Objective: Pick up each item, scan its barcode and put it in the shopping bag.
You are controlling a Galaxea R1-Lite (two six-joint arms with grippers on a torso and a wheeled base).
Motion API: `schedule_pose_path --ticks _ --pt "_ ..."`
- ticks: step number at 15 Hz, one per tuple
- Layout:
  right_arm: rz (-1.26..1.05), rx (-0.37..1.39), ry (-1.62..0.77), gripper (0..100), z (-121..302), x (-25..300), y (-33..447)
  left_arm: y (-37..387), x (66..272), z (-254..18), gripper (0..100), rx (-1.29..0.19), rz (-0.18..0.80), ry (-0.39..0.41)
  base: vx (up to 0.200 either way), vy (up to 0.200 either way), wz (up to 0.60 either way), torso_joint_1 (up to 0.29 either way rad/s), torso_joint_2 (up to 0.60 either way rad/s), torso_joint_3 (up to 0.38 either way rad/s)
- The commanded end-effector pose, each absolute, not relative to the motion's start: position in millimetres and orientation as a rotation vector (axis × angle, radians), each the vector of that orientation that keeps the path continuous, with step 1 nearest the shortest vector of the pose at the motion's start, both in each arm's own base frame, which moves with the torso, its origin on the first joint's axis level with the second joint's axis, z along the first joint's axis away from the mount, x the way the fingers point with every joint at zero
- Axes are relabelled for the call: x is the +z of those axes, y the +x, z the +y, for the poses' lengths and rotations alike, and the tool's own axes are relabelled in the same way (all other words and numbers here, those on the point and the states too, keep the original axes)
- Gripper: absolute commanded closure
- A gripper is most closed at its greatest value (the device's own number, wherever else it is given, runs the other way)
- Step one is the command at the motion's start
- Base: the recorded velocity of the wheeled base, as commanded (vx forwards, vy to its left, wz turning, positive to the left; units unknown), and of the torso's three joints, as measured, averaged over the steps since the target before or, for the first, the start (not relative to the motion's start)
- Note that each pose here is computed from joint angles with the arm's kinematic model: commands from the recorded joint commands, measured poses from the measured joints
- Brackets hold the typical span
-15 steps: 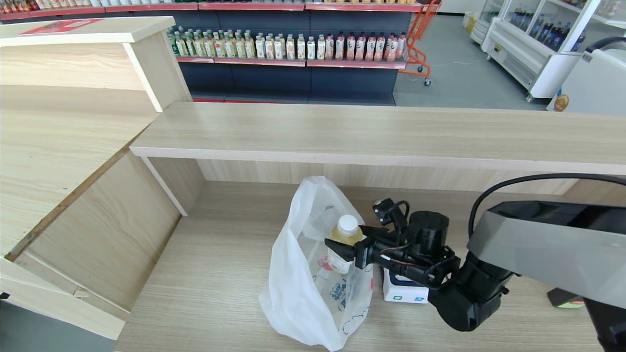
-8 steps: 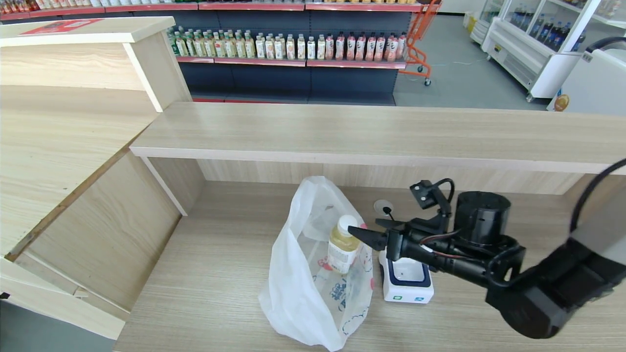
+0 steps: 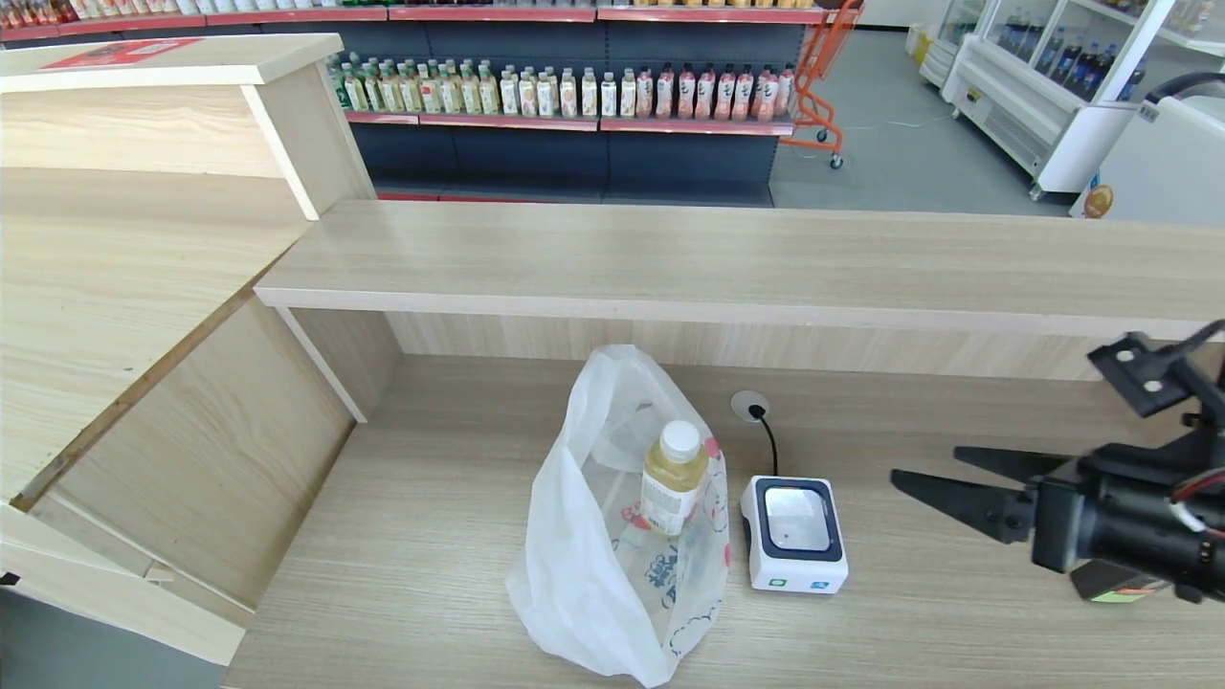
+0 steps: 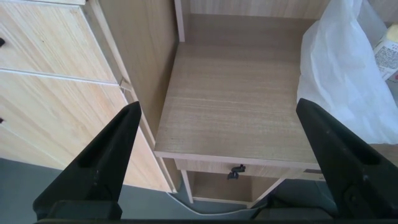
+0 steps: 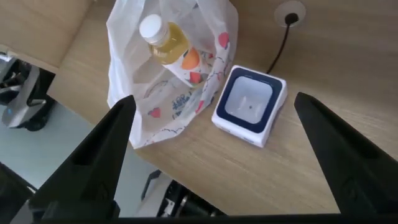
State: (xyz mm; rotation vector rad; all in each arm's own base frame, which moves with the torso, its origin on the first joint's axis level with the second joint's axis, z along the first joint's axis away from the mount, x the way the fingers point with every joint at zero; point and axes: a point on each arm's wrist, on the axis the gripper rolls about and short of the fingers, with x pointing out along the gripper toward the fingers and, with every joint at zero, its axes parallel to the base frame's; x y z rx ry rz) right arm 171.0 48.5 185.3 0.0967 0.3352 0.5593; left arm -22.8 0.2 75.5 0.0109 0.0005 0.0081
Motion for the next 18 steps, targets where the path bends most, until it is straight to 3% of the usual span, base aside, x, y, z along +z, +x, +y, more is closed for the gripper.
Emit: schedule_pose_path --ticks 1,5,14,18 --pt "0.199 0.484 0.079 0 27 211 132 -23 75 0 0 0.009 0.000 0.011 0.000 0.000 0.00 0.000 0.00 0.000" --pt "0.238 0.437 0.088 0 20 208 115 -22 76 0 0 0.006 0.009 0.009 0.000 0.000 0.00 0.000 0.00 0.000" --pt "0.365 0.302 0.157 0 6 195 113 -23 76 0 0 0.008 0.002 0.009 0.000 -0.200 0.00 0.002 0.00 0.004" --pt "0.371 0.295 0.159 0 6 194 112 -23 76 0 0 0.009 0.002 0.008 0.000 0.000 0.00 0.000 0.00 0.000"
